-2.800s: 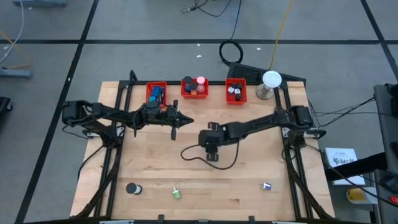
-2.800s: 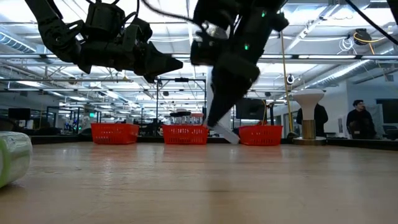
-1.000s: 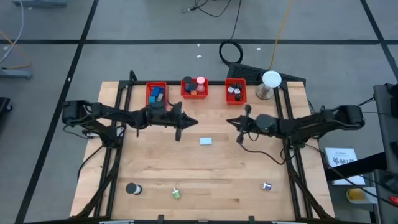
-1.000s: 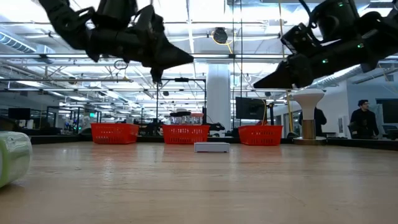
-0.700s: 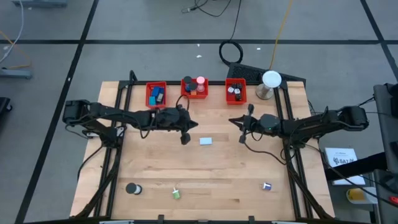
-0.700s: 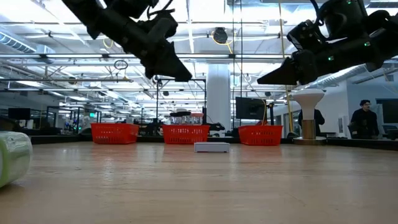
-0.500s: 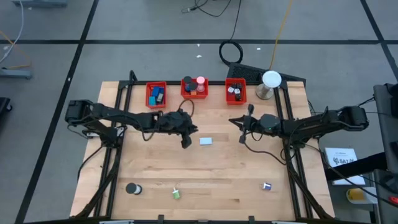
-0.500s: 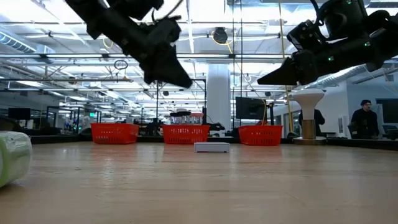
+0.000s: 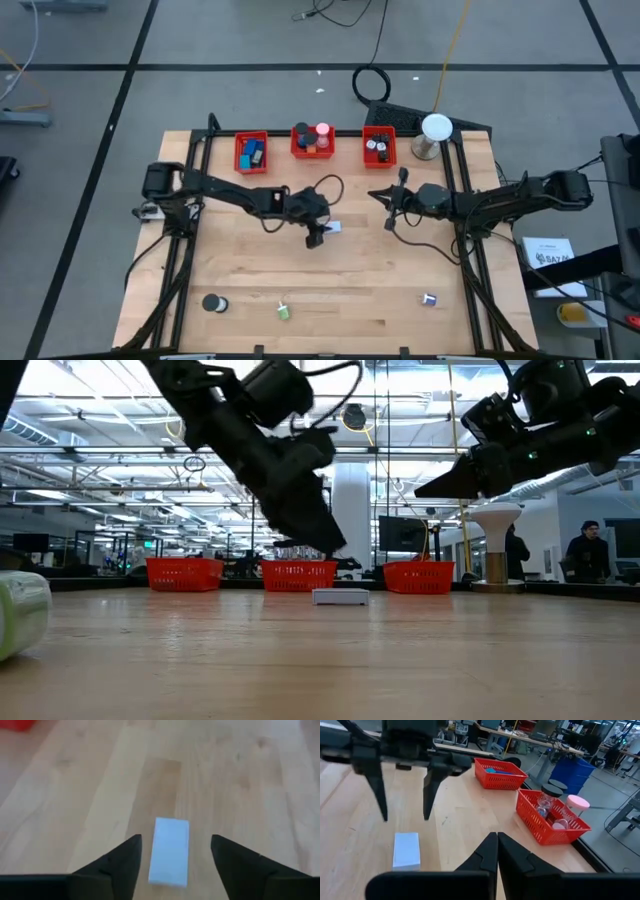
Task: Pick & Place Office items
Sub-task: Put the white timer into the left orange basket
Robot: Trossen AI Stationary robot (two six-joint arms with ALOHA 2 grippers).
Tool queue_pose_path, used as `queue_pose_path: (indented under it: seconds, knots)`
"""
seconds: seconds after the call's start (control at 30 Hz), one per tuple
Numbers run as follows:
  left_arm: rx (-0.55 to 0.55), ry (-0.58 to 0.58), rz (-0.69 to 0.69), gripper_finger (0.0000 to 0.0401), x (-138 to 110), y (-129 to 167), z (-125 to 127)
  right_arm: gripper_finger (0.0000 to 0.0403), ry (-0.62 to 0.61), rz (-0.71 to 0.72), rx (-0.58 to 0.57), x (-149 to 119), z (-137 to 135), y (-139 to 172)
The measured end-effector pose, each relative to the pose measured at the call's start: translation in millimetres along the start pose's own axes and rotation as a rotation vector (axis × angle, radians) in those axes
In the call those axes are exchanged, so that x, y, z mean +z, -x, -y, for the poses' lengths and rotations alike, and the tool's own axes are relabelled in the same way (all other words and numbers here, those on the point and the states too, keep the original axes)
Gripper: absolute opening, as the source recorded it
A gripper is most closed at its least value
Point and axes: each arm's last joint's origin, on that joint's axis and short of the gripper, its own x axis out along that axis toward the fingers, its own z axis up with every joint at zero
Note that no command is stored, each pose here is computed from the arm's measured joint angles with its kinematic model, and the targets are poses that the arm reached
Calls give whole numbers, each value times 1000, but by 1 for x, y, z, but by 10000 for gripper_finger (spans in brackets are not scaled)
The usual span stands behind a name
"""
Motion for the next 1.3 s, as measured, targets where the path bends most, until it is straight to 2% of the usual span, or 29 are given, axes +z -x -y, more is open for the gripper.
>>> queue_pose_path:
  seconds: [0.23,0.43,0.6,0.8,0.87,1.0,1.1,1.2,1.3]
  knots:
    - [-2,-88,-73,278,1,-26,6,1,2,-6,1,-1,0,0]
    - [18,-102,-109,280,-5,-44,7,1,6,-8,1,-1,0,0]
    - [56,-103,-144,247,-11,-50,5,1,10,-7,0,-1,0,0]
    - [84,-85,-137,160,-9,-48,4,1,13,-6,1,0,0,0]
    - [91,-75,-144,149,-9,-47,1,1,13,-6,0,0,0,0]
    - [139,-16,-203,149,-5,-31,-16,1,13,-7,1,-1,0,0]
    - [238,36,-224,149,3,-2,-31,1,14,-9,2,-1,0,0]
    - [357,110,-167,149,8,34,-49,1,22,-13,2,-1,0,0]
    - [458,257,-96,149,1,69,-73,1,24,-13,2,-1,0,0]
